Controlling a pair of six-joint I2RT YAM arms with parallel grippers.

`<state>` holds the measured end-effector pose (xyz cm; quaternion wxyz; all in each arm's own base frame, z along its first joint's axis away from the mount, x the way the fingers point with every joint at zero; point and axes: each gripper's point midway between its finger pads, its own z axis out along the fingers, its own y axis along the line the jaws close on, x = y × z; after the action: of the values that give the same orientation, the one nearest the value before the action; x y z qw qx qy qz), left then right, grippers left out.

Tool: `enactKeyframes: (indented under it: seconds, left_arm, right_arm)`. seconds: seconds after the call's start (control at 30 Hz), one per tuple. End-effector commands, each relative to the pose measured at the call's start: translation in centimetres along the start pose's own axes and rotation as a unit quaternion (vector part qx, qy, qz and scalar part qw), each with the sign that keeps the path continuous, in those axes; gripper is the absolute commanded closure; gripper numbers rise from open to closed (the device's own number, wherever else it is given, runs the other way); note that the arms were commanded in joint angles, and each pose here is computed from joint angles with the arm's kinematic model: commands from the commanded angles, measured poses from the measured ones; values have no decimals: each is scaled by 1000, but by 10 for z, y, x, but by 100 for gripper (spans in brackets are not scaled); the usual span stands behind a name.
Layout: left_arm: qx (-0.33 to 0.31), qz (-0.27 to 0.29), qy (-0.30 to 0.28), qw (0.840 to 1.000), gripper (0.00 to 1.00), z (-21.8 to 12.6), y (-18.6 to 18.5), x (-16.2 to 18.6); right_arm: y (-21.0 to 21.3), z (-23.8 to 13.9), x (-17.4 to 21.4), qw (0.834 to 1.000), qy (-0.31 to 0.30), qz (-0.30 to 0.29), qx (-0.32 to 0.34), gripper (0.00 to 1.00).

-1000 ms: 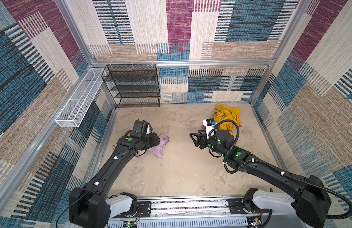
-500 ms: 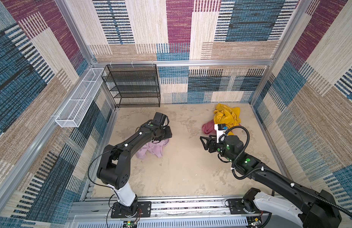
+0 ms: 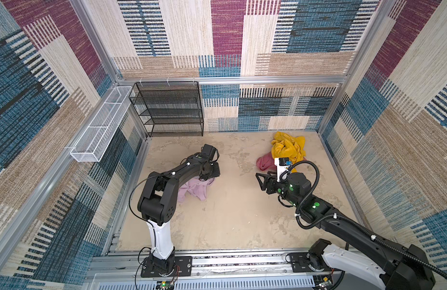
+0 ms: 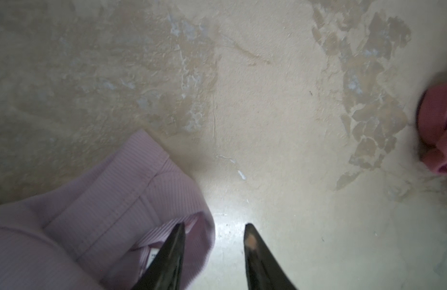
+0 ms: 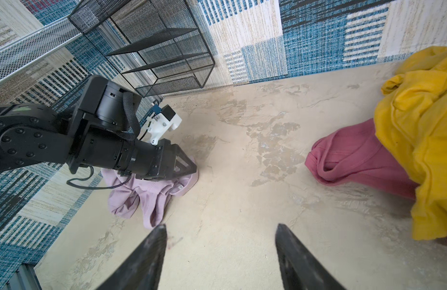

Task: Pick out a specific cloth from the pile
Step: 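Reach the left gripper to the lavender shirt while the right gripper withdraws, then grasp the lavender shirt with the left gripper and drag it nearer the robot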

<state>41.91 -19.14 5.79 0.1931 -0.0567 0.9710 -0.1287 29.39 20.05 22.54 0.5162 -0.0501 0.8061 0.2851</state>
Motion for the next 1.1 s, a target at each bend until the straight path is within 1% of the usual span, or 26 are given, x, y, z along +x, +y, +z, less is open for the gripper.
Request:
enactKeyframes:
  seconds: [0.0, 0.2, 0.33, 0.43, 0.6, 0.67, 0.83, 0.93, 1.07]
  left_arm:
    - [-7, 16, -7, 1000, 61, 6, 0, -6]
    - [-15, 20, 1, 1000, 63, 15, 1, -5]
    - [-20, 20, 6, 1000, 69, 20, 3, -4]
    - [-23, 19, 13, 999, 76, 25, 3, -1]
    - [-24, 20, 18, 999, 91, 28, 3, 0]
    - [-18, 19, 19, 999, 100, 27, 0, 0]
    - [3, 20, 5, 1000, 100, 10, -12, -10]
    - [16, 25, -12, 1000, 100, -11, -22, -22]
    - [34, 33, -40, 998, 100, -47, -38, -43]
  right_arm:
    - [-3, 0, -5, 1000, -13, 1, 9, 28]
    - [-4, 2, -5, 1000, -13, 1, 10, 28]
    - [-3, 3, -6, 1000, -15, 0, 9, 28]
    - [-3, 2, -10, 1000, -22, 0, 11, 28]
    - [-4, -4, -16, 999, -36, 1, 13, 28]
    - [-4, -7, -19, 999, -41, 1, 15, 28]
    - [-6, -10, -21, 999, -46, 2, 17, 28]
    - [-5, -11, -22, 999, -48, 4, 16, 28]
    - [0, -9, -28, 999, -49, 6, 10, 28]
